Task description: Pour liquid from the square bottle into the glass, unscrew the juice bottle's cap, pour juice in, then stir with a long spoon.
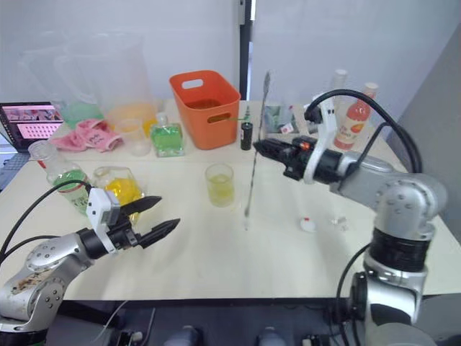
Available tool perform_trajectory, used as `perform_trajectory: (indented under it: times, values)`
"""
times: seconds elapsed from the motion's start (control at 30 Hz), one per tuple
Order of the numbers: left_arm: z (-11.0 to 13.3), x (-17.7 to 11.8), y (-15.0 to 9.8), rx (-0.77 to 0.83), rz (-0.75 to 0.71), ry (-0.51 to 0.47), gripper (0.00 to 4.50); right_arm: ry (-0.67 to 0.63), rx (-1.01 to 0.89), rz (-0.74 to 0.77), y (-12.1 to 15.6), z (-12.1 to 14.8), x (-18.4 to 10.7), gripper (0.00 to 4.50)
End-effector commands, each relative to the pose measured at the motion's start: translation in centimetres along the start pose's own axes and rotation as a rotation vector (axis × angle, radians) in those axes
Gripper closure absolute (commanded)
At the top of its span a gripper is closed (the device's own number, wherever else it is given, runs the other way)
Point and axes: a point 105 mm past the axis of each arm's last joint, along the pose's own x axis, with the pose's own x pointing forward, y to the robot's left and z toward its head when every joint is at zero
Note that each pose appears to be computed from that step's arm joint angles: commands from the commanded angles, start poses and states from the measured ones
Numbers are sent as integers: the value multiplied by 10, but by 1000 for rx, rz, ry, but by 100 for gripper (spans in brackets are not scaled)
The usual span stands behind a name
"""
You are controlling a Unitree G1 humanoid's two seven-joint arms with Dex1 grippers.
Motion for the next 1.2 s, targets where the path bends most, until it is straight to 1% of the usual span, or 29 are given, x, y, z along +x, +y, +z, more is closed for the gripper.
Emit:
perform_trajectory:
  times: [0.03, 0.07, 0.13, 0.23, 0.3, 0.47, 0.6, 0.67, 0.73, 0.87, 1.07, 1.17, 1.2]
  values:
    - [4, -5, -4, 29, -51, -3, 4, 105, 43, -23, 0, -18, 0, 450]
    - [2, -6, -4, 28, -68, 6, 4, 142, 83, -45, -4, -28, 4, 450]
    - [-1, -9, -5, 27, -88, 18, 4, 174, 142, -69, -10, -37, 10, 450]
    - [-6, -12, -4, 24, -121, 38, 4, 278, 235, -167, -33, -59, 17, 450]
    - [-8, -11, -5, 17, -134, 38, 4, 326, 263, -223, -44, -67, 17, 450]
    - [-11, 0, -13, -2, -162, 18, 4, 393, 315, -351, -68, -74, 20, 450]
    - [-10, 4, -15, -9, -163, 9, 4, 439, 322, -408, -78, -86, 24, 450]
    - [-11, 4, -15, -10, -164, 9, 4, 477, 336, -423, -79, -96, 30, 450]
    - [-11, 4, -15, -9, -164, 11, 4, 527, 351, -476, -86, -112, 34, 450]
    - [-8, 4, -16, -7, -165, 6, 4, 528, 348, -516, -95, -121, 39, 450]
    - [-7, 0, -6, -14, -117, 6, 4, 527, 338, -555, -103, -131, 39, 450]
    - [-7, -3, -4, -9, -112, 10, 0, 486, 342, -527, -100, -123, 39, 360]
    - [-7, -3, -4, -8, -110, 11, 0, 467, 329, -523, -99, -118, 39, 317]
